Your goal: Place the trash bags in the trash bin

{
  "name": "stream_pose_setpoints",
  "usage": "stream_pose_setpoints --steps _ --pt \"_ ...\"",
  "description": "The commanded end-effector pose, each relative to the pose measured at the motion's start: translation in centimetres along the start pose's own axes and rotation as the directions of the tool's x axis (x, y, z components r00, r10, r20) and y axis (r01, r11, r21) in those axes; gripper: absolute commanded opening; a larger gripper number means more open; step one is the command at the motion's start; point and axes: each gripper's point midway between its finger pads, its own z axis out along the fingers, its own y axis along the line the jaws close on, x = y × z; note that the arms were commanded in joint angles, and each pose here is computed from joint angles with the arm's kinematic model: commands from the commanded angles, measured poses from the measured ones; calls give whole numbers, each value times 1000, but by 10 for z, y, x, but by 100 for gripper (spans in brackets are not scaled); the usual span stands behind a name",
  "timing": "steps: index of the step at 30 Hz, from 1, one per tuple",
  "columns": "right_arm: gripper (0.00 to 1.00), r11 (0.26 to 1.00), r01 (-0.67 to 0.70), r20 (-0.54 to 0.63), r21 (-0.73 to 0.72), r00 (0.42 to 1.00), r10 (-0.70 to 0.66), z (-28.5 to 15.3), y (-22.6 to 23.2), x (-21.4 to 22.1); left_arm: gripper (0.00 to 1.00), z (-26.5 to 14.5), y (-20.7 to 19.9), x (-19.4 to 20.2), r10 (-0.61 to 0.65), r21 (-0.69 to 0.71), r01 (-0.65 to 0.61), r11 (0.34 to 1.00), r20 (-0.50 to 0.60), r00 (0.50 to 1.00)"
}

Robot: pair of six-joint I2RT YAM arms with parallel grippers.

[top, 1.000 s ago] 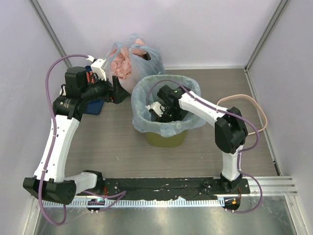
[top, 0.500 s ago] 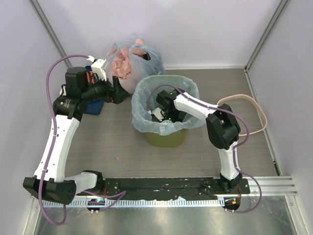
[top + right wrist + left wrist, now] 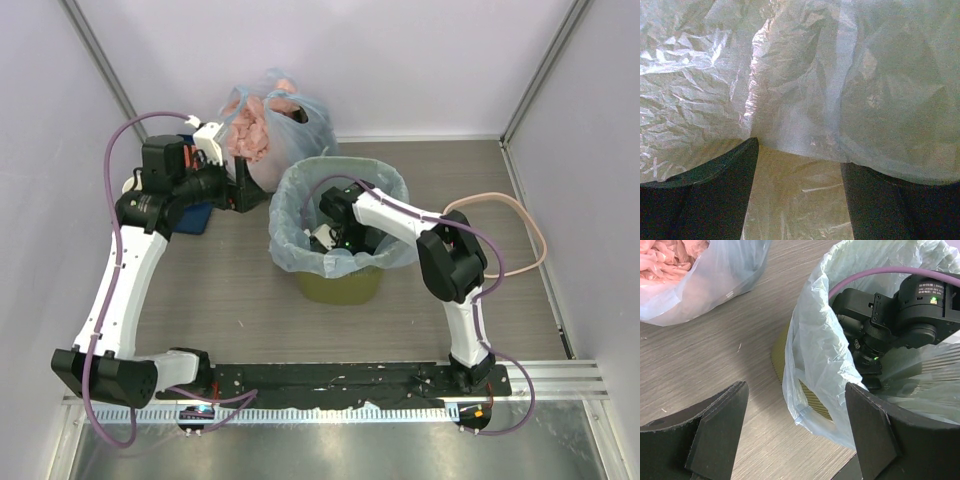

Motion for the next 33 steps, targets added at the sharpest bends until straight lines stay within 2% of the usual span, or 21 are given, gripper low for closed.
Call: stream_pose_setpoints --steps 1,6,12,18,23,29,33 --pt "70 1000 18 37 -1 999 -18 -19 7 -7 82 -9 -9 -14 53 31 -54 998 43 998" --pt "69 995 57 216 86 974 -74 -64 8 -41 82 -9 -13 -17 69 54 -73 996 58 996" --pt "66 987 79 341 136 932 -122 -106 18 -57 80 -11 -28 -19 127 145 -136 980 69 989" --pt "64 989 99 310 114 942 -130 -103 26 -37 76 -13 -40 -22 162 209 -176 962 84 983" --pt "60 987 112 323 114 936 -143 -105 30 -33 68 -12 -46 -27 186 251 -206 946 104 977" --pt "47 978 50 371 205 920 -124 -111 13 -46 59 -15 -52 -38 226 253 -257 932 147 963" --pt "40 969 27 446 247 884 -139 -122 7 -64 55 -5 -52 -26 228 262 -251 932 117 967"
